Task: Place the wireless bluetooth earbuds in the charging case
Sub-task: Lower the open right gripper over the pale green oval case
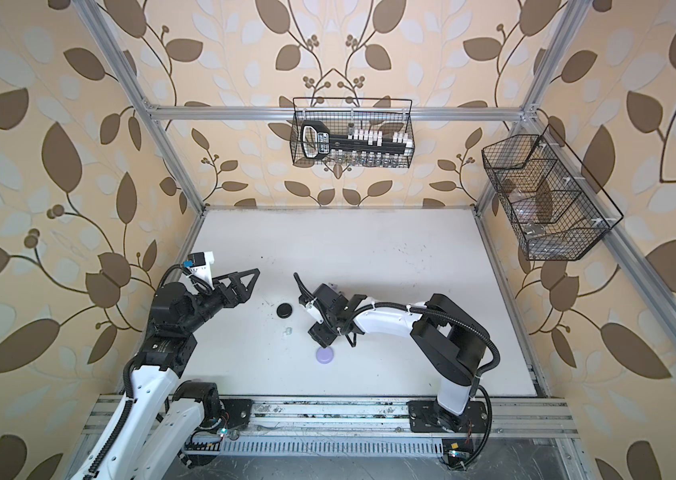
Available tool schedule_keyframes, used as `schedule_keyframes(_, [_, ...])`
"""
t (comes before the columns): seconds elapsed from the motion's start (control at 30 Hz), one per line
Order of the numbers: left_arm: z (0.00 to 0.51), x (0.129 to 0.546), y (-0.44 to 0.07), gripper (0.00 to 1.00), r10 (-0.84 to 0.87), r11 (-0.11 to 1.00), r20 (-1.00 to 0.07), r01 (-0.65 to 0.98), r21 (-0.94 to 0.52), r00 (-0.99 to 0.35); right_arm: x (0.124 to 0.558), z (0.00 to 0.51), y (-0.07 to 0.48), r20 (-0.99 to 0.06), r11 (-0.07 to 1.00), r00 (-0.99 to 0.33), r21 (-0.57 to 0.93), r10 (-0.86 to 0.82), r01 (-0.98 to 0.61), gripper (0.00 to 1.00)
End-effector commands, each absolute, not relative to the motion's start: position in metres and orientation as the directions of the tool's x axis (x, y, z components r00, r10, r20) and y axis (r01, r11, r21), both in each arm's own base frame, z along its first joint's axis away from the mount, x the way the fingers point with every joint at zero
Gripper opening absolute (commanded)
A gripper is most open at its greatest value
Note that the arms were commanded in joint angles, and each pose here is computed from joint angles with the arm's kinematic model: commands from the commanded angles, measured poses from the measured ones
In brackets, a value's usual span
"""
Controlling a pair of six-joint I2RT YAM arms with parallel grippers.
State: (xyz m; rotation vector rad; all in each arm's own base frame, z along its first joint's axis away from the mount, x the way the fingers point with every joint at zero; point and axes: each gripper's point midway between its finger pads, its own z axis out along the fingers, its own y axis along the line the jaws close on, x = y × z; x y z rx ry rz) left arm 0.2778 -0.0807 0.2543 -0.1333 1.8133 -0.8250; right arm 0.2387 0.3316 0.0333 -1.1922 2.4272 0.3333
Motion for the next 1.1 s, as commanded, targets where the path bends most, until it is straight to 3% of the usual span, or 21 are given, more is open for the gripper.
schedule_keyframes(0.0, [0.27, 0.278, -0.079, 0.99, -0.443, 0.771, -0.821, 0.314, -0.554, -0.361, 0.232, 0.034, 0.325, -0.444, 0.594, -0.523, -0.028, -0.727, -0.804, 0.68])
schedule_keyframes(0.4, [0.271, 0.279, -0.078, 0.99, -0.444, 0.772, -0.823, 0.315, -0.552, -0.355, 0.251, 0.034, 0.315, -0.447, 0.635, -0.525, -0.135, -0.724, -0.76, 0.65])
schedule_keyframes(0.6, [0.27, 0.279, -0.079, 0.99, -0.443, 0.771, -0.822, 0.317, -0.553, -0.357, 0.265, 0.042, 0.315, -0.514, 0.681, -0.542, -0.12, -0.665, -0.722, 0.64])
schedule_keyframes(0.9, [0.269, 0.279, -0.078, 0.99, -0.443, 0.772, -0.823, 0.315, -0.552, -0.355, 0.268, 0.094, 0.31, -0.707, 0.741, -0.537, 0.028, -0.46, -0.671, 0.99])
schedule_keyframes(1.0, [0.269, 0.28, -0.078, 0.99, -0.443, 0.774, -0.821, 0.309, -0.553, -0.359, 0.259, 0.111, 0.306, -0.729, 0.719, -0.511, 0.038, -0.455, -0.694, 1.0])
schedule_keyframes(1.07, [0.27, 0.279, -0.078, 0.99, -0.443, 0.773, -0.822, 0.312, -0.553, -0.359, 0.26, 0.127, 0.294, -0.776, 0.749, -0.455, -0.033, -0.436, -0.662, 1.0])
